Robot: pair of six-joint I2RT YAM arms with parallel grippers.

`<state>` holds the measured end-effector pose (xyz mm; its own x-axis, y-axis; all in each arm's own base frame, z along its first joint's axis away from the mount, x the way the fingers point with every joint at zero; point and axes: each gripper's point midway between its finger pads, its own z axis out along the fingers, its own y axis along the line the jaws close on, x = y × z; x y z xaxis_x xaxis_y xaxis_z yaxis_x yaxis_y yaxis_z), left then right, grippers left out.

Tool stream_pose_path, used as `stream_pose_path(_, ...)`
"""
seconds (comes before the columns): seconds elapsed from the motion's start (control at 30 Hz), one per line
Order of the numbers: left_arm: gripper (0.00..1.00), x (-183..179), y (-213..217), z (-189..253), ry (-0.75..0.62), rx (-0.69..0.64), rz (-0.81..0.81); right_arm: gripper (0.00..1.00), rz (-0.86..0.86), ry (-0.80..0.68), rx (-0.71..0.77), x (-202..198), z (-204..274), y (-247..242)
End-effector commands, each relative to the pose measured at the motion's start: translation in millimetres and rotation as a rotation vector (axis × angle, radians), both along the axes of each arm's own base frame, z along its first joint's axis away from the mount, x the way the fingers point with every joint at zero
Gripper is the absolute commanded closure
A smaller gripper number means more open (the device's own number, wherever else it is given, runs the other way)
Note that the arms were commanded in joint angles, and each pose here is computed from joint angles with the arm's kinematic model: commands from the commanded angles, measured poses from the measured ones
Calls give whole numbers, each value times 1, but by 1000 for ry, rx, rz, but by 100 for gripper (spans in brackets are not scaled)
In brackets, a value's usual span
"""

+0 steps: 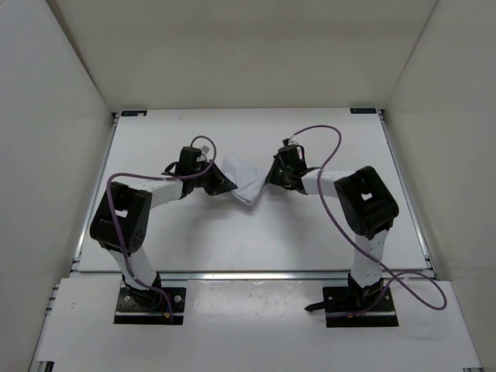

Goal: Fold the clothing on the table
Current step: Fold the skirt

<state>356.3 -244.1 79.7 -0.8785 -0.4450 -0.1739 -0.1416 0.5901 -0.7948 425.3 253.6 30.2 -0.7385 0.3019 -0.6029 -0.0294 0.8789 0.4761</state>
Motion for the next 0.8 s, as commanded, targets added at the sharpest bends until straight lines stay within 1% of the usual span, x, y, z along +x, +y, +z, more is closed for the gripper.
stream_pose_path(0.0,100,-5,-7,0,-50,62,-37,100,0,-5,16,4,0,3)
stream_pose_path(0.07,100,-6,-9,-14,-21,72,-33,100,13,2,14,-2,-1,6)
stream_pose_path(0.13,100,-7,-16,-19,-22,80,-46,100,18,-2,16,-5,1,7)
stream_pose_path(0.27,100,-7,-8,-36,4,118,-22,100,29,15,14,-13,-3,4)
stream_pose_path(0.37,100,-1,-1,-37,-3,107,3,100,49,11,24,-17,2,6)
stream_pose_path(0.43,95,1,0,-39,-4,108,-3,100,61,17,35,-22,2,8)
stream_pose_path(0.47,89,3,-1,-37,-8,107,-11,100,75,30,40,-27,0,11)
stream_pose_path(0.5,80,5,1,-35,-14,105,-18,100,80,37,38,-26,1,9)
stream_pose_path(0.53,74,2,-2,-34,-8,104,-32,100,94,52,48,-30,4,9)
stream_pose_path(0.57,65,3,-1,-33,-15,107,-32,100,123,67,60,-36,5,13)
stream_pose_path(0.6,52,7,4,-26,-33,110,-16,100,141,64,100,-36,18,14)
stream_pose_path(0.63,45,8,6,-17,-53,109,-9,96,148,75,101,-39,21,12)
stream_pose_path(0.67,35,12,11,-11,-73,110,-3,93,173,57,127,-43,37,15)
stream_pose_path(0.7,24,18,20,-3,-95,121,23,89,190,56,121,-48,38,12)
stream_pose_path(0.77,14,20,32,6,-108,150,34,84,236,-11,140,-57,70,13)
